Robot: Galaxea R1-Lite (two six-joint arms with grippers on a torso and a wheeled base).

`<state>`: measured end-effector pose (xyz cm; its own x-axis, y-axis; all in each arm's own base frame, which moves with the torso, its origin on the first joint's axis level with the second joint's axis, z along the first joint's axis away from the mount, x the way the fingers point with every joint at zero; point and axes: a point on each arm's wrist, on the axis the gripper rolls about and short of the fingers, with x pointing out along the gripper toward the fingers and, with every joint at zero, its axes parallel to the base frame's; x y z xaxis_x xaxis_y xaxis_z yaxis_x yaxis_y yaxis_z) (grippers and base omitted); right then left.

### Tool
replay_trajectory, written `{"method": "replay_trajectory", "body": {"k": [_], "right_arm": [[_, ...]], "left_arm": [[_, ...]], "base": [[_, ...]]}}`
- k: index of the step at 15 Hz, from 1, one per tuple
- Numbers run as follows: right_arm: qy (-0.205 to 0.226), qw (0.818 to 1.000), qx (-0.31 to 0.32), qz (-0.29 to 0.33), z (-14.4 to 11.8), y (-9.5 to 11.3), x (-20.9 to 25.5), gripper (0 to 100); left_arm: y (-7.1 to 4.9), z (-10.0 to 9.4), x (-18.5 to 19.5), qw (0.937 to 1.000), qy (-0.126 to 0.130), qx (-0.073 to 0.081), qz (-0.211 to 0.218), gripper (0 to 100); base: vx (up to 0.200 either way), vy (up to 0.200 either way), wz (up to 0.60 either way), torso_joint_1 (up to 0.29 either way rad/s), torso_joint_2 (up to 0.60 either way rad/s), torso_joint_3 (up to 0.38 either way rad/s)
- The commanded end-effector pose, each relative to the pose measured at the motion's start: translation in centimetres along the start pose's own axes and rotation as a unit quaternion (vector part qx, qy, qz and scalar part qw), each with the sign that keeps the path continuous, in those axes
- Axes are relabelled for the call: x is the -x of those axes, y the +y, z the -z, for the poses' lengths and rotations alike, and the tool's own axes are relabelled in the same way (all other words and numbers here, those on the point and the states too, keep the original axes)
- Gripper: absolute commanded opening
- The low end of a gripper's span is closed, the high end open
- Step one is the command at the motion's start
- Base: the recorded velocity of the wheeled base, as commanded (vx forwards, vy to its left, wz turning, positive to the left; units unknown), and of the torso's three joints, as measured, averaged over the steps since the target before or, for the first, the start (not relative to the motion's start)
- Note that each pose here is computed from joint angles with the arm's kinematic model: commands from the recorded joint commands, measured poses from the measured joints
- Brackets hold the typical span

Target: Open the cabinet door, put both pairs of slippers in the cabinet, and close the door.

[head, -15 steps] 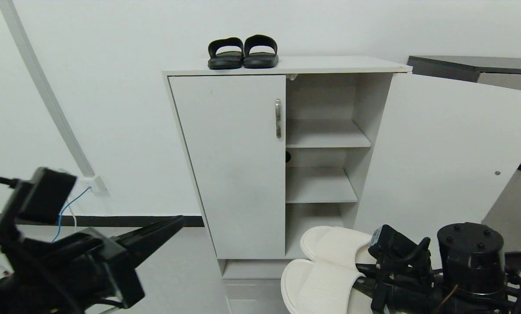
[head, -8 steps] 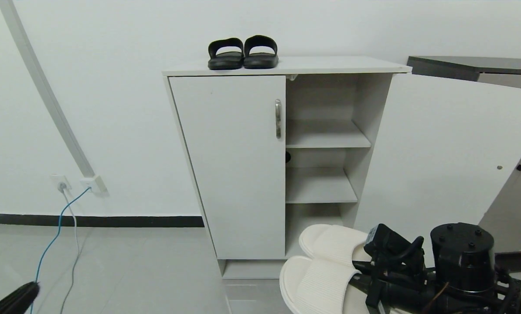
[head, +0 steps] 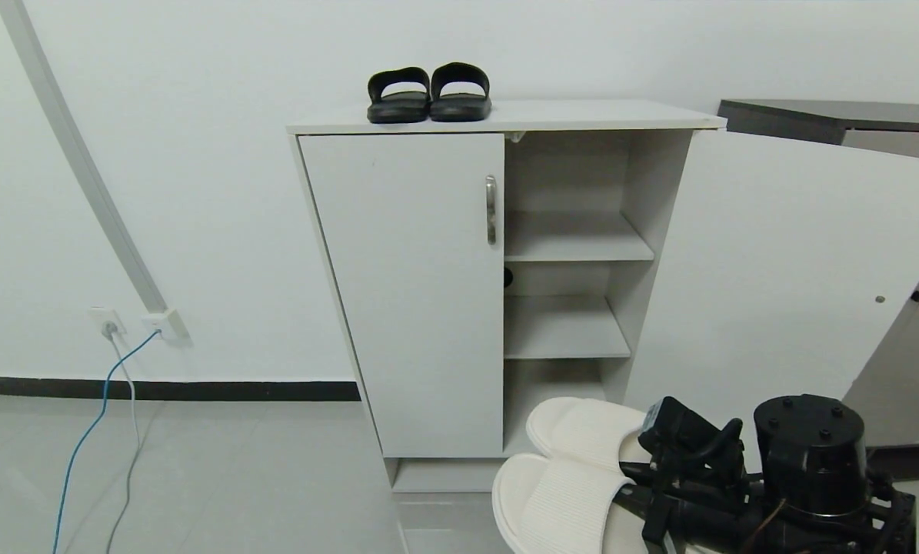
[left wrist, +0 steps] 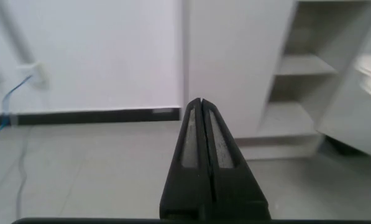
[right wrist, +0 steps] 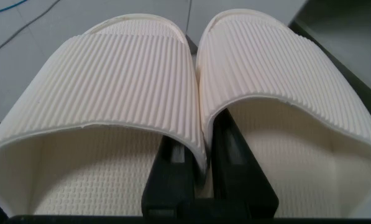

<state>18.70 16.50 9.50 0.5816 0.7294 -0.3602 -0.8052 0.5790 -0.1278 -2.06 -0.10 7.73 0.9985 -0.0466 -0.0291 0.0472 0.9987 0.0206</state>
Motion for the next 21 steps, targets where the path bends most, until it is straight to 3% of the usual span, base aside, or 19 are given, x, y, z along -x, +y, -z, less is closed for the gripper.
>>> {"method": "replay_trajectory", "body": {"k": [1,4,7,9,13,16,21], "right_arm": [[-0.001,1.0,0.0,0.001,-0.1,0.0,-0.1,0],[0.003,0.998,-0.032,0.054,-0.5,-0.1,-1.0,0],[-0.003,0.984,-0.11,0.138,-1.5,2.0,-4.5,0],[-0.016,0.973,-0.127,0.193,-2.1,2.7,-7.4,0],[-0.035,0.951,-0.155,0.266,-2.4,2.3,-11.6,0],[-0.042,0.917,-0.163,0.361,-2.0,1.4,-13.9,0],[-0.053,0.897,-0.185,0.399,-1.9,-0.3,-14.5,0]], "left_arm": [[0.0,0.2,0.2,0.9999,-0.015,-0.007,-0.001,0],[0.0,0.2,0.2,0.9999,-0.014,-0.002,-0.004,0],[0.0,0.2,0.2,0.9999,-0.014,-0.002,-0.003,0],[0.0,0.2,0.2,0.9999,-0.014,-0.001,-0.004,0],[0.0,0.2,0.2,0.9999,-0.014,-0.001,-0.003,0],[0.0,0.2,0.2,0.9999,-0.014,-0.001,-0.004,0],[0.0,0.2,0.2,0.9999,-0.014,0.0,-0.004,0]], "base": [[0.0,0.0,0.0,0.0,0.0,0.0],[0.0,0.0,0.0,0.0,0.0,0.0],[0.0,0.0,0.0,0.0,0.0,0.0],[0.0,0.0,0.0,0.0,0.0,0.0],[0.0,0.0,0.0,0.0,0.0,0.0],[0.0,0.0,0.0,0.0,0.0,0.0],[0.0,-0.08,0.0,0.002,0.0,0.001]]}}
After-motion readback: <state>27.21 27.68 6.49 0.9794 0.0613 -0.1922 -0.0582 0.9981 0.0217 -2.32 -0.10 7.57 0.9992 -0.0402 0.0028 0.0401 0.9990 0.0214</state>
